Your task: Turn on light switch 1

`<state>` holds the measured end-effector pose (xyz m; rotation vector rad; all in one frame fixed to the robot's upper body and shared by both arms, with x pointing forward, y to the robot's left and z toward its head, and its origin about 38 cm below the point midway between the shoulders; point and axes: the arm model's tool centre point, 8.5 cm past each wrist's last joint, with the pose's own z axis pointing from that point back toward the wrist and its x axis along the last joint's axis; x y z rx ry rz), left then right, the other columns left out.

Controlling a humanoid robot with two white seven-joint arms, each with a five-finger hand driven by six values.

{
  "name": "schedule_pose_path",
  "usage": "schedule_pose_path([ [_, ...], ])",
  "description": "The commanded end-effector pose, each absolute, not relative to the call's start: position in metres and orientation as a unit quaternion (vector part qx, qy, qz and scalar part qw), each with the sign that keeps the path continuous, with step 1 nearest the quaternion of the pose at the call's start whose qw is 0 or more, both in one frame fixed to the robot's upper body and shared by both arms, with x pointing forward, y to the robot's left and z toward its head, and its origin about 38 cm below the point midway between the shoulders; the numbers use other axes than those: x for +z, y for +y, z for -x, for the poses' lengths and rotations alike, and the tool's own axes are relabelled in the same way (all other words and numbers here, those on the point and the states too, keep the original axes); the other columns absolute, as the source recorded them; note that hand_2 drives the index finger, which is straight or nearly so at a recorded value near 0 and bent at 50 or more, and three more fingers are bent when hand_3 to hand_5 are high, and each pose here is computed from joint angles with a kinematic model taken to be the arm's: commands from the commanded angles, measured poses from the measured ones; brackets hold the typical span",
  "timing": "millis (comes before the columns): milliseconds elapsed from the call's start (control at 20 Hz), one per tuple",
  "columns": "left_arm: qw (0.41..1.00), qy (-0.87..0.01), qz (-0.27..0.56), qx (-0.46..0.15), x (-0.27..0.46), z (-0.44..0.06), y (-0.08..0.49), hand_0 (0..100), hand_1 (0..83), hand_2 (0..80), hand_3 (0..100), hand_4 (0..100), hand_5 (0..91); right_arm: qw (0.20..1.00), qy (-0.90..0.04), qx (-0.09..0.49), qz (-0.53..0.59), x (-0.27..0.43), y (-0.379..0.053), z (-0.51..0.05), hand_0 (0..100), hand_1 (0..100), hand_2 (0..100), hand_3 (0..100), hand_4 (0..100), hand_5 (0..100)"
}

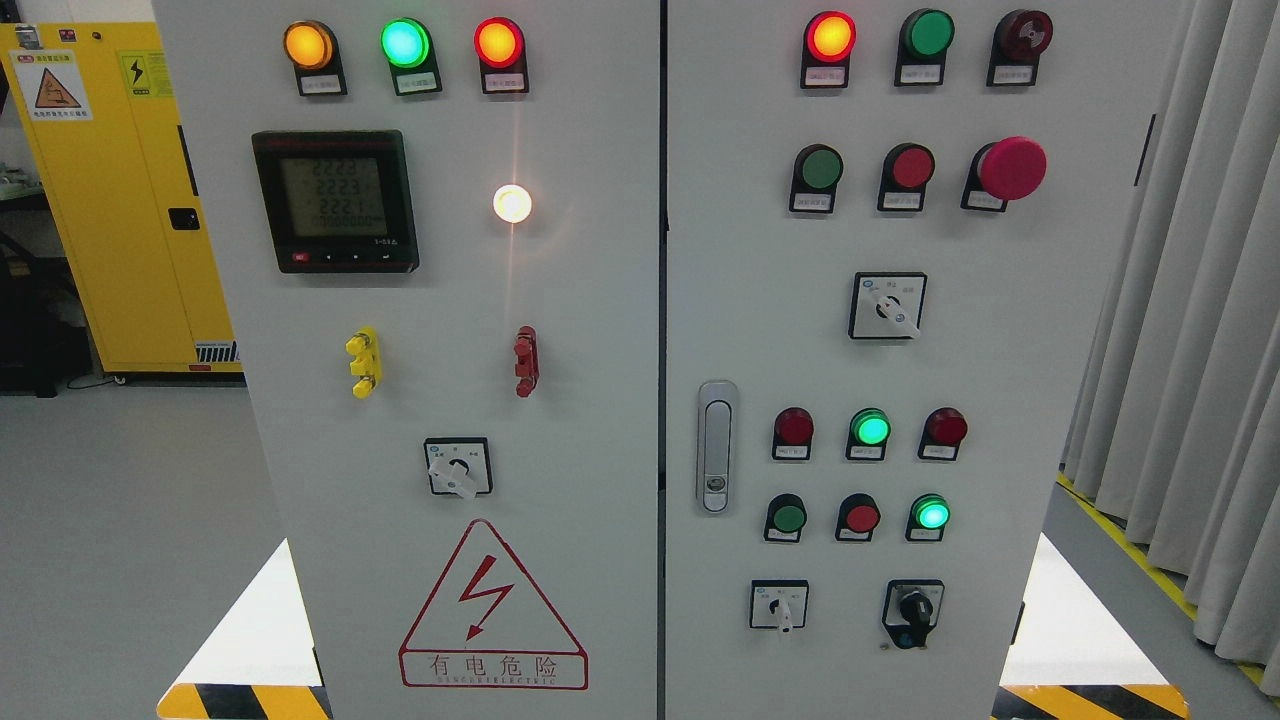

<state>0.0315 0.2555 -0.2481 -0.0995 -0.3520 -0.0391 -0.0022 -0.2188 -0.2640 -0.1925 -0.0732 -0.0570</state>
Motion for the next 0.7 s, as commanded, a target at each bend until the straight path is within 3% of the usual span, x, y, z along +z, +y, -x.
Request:
schedule_pose_path([
  [0, 0.996, -0.071, 0.053, -0.029, -0.259, 0.028, 0.252, 13, 5.9, 0.0, 0, 0, 0.0, 0.994, -0.036, -0.028, 0.096, -0.264, -0.219, 0.002, 0, 50, 4, 0, 0, 0],
  [650, 0.996, -0.047, 0.070, -0.028, -0.262, 0.029, 0.244, 14, 0.9, 0.0, 0, 0, 0.0, 0.994, -0.036, -0.028, 0.096, -0.264, -0.219, 0.002, 0, 50, 4, 0, 0, 0],
])
